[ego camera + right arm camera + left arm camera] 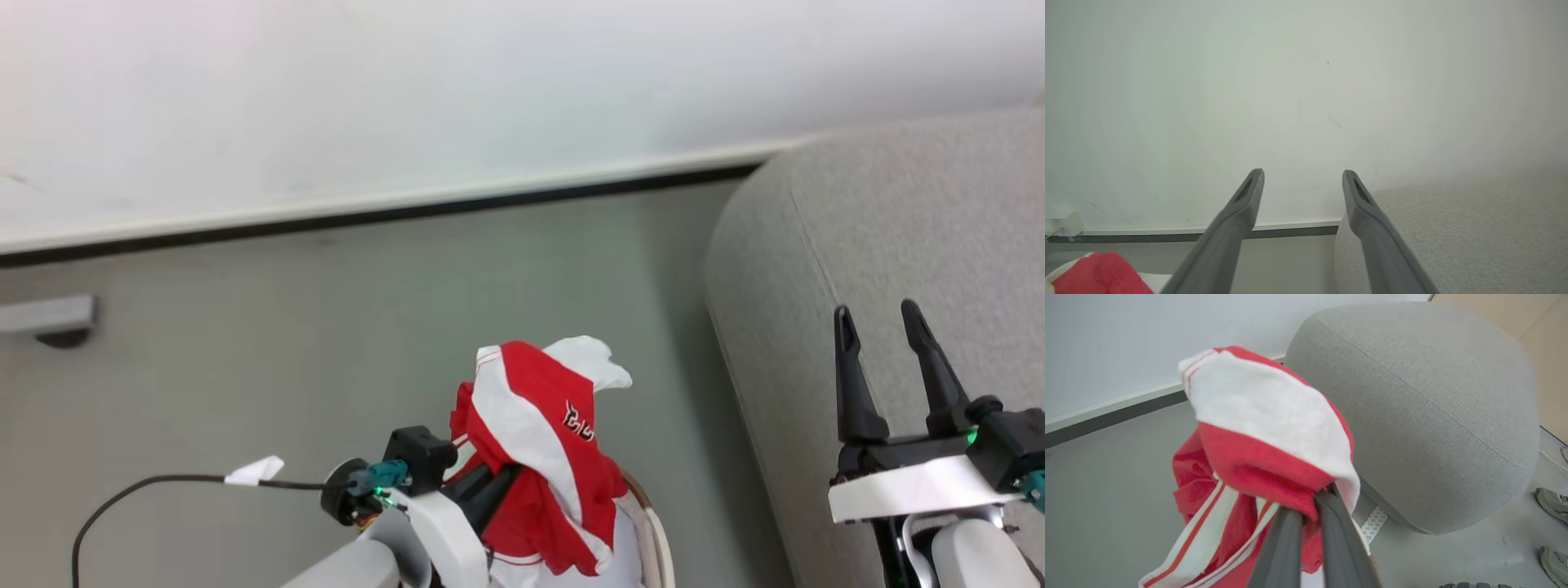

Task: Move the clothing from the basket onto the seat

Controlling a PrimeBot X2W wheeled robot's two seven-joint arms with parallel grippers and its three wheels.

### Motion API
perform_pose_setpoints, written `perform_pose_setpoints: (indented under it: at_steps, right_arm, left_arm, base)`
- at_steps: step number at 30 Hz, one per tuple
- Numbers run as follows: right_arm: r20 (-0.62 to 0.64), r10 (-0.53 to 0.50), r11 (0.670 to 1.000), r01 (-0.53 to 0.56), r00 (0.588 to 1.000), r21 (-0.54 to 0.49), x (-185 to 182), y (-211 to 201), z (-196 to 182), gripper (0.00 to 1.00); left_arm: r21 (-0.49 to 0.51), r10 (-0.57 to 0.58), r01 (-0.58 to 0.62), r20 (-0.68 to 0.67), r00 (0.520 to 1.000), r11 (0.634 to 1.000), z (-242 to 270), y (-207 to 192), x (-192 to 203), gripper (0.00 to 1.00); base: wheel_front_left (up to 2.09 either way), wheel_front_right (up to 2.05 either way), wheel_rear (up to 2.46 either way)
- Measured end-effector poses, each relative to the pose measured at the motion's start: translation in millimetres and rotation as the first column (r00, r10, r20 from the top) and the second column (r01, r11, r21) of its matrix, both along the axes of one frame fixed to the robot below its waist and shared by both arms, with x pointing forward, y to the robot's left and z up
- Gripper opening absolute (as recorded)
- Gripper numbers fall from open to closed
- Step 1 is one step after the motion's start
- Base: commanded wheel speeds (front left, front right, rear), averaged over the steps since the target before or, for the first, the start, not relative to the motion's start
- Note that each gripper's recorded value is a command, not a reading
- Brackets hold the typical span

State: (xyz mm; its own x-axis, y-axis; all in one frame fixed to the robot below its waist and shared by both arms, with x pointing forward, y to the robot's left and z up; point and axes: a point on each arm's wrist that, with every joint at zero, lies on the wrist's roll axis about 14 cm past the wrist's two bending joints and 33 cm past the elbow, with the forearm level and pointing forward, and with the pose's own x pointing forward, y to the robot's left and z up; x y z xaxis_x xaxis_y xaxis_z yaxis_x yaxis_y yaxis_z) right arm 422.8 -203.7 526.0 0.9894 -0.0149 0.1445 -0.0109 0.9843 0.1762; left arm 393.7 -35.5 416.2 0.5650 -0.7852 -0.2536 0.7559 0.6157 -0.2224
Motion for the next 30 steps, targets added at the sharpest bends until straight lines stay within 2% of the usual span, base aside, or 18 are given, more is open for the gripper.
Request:
perform_pose_setpoints:
  at_steps: [11,21,30]
  right_arm:
    - [0.039,0.072,0.997,-0.072,0.997,0.021,-20.9,26.9,15.7,1.0]
    - [0.064,0.143,0.989,-0.145,0.988,0.023,-34.0,52.1,24.8,1.0]
    - [0.086,0.206,0.977,-0.21,0.975,0.029,-41.5,74.1,30.8,1.0]
  left_arm:
    - [-0.132,0.113,-0.084,0.226,0.967,0.988,94.0,18.0,-2.7,0.0]
    - [-0.216,0.185,-0.098,0.434,0.881,0.971,186.6,30.0,3.4,0.0]
    - [-0.25,0.214,-0.09,0.533,0.819,0.964,241.1,34.8,10.4,0.0]
  base:
    - [0.0,0.0,0.0]
    - [0.0,0.0,0.0]
    - [0.0,0.0,0.0]
